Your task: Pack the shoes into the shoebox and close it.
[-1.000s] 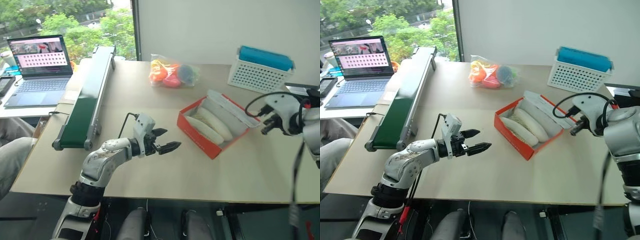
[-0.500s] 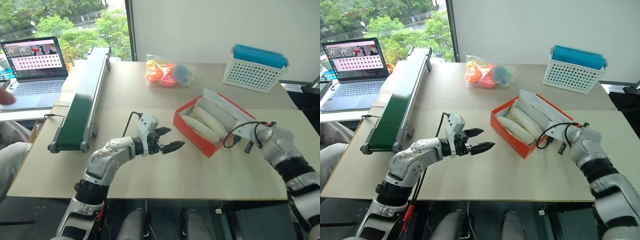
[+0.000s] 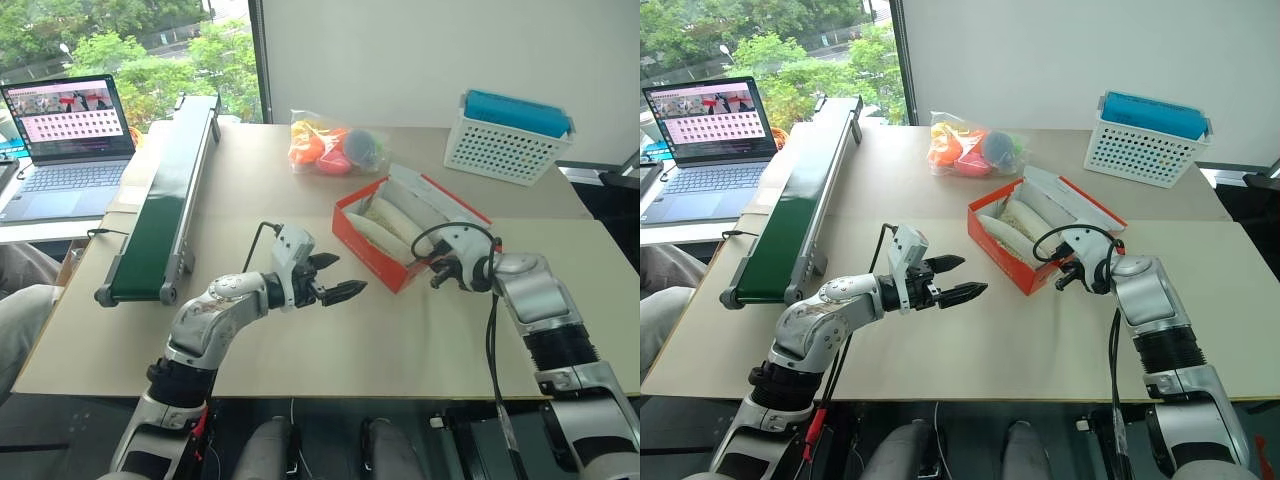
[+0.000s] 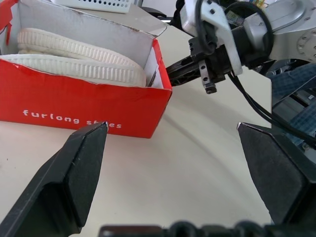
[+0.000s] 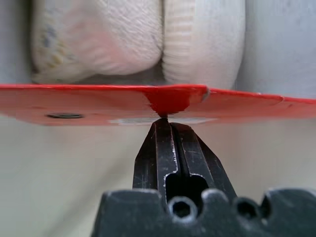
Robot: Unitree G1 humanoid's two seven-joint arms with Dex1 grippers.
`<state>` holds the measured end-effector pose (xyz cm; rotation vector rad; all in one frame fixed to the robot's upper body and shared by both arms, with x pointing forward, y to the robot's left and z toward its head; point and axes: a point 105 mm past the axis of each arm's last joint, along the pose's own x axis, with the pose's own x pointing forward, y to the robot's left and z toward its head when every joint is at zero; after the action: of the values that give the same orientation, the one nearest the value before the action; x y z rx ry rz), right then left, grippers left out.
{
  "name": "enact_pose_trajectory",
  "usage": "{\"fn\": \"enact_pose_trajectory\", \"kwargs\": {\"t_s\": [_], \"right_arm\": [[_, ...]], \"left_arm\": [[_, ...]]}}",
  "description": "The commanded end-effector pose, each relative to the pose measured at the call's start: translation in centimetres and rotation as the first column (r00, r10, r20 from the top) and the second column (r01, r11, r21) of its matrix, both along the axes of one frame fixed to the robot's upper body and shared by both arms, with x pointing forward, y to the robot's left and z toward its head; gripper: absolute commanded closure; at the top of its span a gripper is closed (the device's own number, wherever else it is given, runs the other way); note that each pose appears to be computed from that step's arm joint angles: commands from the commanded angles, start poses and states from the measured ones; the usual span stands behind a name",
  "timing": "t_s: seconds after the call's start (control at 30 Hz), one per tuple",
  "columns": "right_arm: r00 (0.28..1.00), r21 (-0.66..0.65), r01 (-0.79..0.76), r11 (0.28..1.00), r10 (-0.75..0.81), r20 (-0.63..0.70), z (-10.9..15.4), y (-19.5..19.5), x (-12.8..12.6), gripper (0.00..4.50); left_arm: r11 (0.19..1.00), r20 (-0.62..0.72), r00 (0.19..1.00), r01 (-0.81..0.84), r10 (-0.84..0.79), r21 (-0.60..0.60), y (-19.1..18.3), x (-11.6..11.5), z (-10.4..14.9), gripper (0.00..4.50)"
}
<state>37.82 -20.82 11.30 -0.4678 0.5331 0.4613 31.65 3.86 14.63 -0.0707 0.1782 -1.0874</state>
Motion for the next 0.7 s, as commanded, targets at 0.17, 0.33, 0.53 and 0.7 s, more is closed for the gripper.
{"fn": "enact_pose_trajectory", "kwargs": {"t_s": [0.17,0.33,0.53,0.7], "right_arm": [[0.998,0.171,-0.025,0.985,0.016,0.056,2.7,2.6,-0.5,4.44],[0.999,0.201,-0.037,0.979,0.028,0.046,2.2,4.9,-0.4,4.44],[0.97,0.078,-0.233,0.969,0.226,0.095,3.5,7.6,-2.1,4.44],[0.89,-0.147,-0.432,0.89,0.447,0.089,6.9,5.4,-4.6,4.44]], "left_arm": [[1.0,0.045,0.999,0.019,-0.019,-0.008,-0.3,0.2,1.2,0.0],[1.0,0.042,0.999,0.023,-0.023,-0.004,-0.3,0.1,1.1,0.0],[1.0,0.039,0.999,0.024,-0.024,0.001,-0.4,-0.1,1.0,0.0],[1.0,0.04,0.999,0.02,-0.02,0.002,-0.3,0.0,1.1,0.0]]}}
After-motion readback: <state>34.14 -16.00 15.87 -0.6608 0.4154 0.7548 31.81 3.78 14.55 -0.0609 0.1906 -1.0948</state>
